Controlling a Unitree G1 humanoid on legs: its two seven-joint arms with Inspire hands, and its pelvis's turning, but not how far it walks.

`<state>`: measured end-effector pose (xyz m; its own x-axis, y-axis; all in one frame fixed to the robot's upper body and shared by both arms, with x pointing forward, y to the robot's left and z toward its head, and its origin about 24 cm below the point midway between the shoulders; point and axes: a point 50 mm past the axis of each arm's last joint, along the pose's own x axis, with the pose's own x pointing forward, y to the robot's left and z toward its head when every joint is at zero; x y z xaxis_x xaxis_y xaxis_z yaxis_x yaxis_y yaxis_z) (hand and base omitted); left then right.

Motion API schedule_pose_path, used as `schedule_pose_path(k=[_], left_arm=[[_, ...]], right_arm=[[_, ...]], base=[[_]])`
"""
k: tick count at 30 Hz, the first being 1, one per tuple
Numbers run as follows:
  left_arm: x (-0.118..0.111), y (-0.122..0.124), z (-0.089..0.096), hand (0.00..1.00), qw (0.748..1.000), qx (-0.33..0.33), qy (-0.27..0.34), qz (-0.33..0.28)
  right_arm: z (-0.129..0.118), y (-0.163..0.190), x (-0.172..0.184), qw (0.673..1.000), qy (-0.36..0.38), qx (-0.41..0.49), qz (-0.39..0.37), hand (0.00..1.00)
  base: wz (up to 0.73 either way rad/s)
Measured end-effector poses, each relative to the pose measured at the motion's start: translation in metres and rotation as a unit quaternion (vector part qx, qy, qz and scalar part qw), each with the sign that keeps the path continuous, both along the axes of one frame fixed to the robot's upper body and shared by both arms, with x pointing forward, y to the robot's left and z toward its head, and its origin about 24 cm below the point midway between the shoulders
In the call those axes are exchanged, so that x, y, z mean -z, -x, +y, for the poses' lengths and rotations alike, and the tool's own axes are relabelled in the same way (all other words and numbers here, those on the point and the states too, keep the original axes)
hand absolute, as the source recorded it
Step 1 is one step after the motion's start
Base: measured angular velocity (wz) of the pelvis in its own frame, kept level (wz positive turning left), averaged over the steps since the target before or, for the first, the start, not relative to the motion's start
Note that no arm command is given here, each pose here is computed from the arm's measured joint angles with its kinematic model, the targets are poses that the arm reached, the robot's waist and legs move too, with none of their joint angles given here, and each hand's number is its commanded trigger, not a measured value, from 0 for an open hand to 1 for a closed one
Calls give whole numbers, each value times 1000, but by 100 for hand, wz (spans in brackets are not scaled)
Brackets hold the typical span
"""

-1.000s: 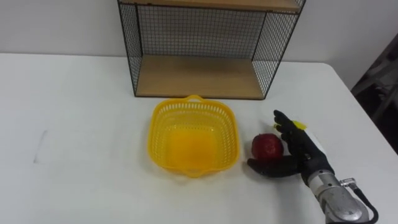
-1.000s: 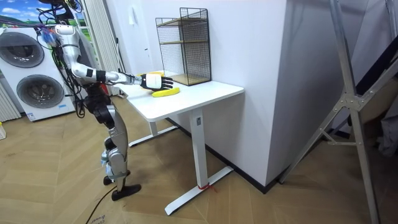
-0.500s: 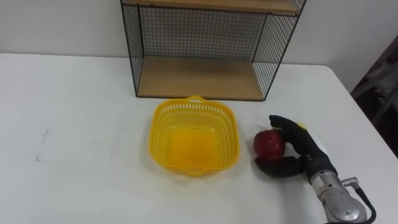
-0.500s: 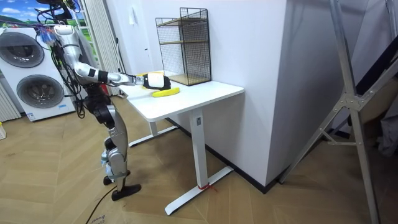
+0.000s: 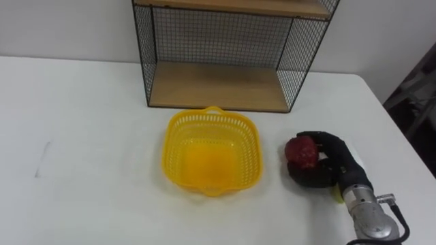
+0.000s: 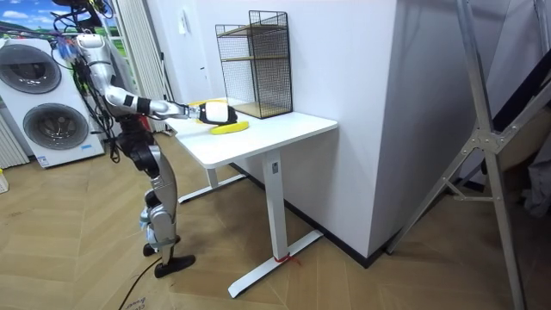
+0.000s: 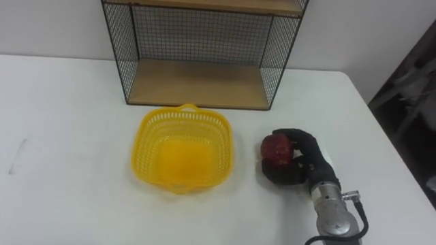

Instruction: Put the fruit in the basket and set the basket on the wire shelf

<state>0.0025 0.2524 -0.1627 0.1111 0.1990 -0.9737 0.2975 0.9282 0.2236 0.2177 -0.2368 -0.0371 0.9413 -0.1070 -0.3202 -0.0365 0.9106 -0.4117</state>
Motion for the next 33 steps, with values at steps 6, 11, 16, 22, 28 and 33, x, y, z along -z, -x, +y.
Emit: schedule_pose_path(k=[6,11,16,22,28,33], left_arm=[[1,3,-1,0,1000,-3,4,7],[1,4,-2,0,1000,-2,5,6],[1,-2,-2,0,1000,2,-2,-10],[1,0,-2,0,1000,6,-11,-13],[1,1,-4,0,1000,13,-8,-8],[2,-1,-6,0,1000,15,-2,-7]], right_arm=[[6,3,-9,1000,-23,-10,-10,100],[13,-4,-27,998,-23,-22,-48,100],[26,-13,-59,990,-63,-34,-125,100],[33,-17,-88,976,-99,-43,-187,100],[38,-17,-97,973,-95,-62,-202,100],[44,-17,-99,975,-52,-94,-196,100]], base=[[-4],[-5],[0],[0],[0],[0]])
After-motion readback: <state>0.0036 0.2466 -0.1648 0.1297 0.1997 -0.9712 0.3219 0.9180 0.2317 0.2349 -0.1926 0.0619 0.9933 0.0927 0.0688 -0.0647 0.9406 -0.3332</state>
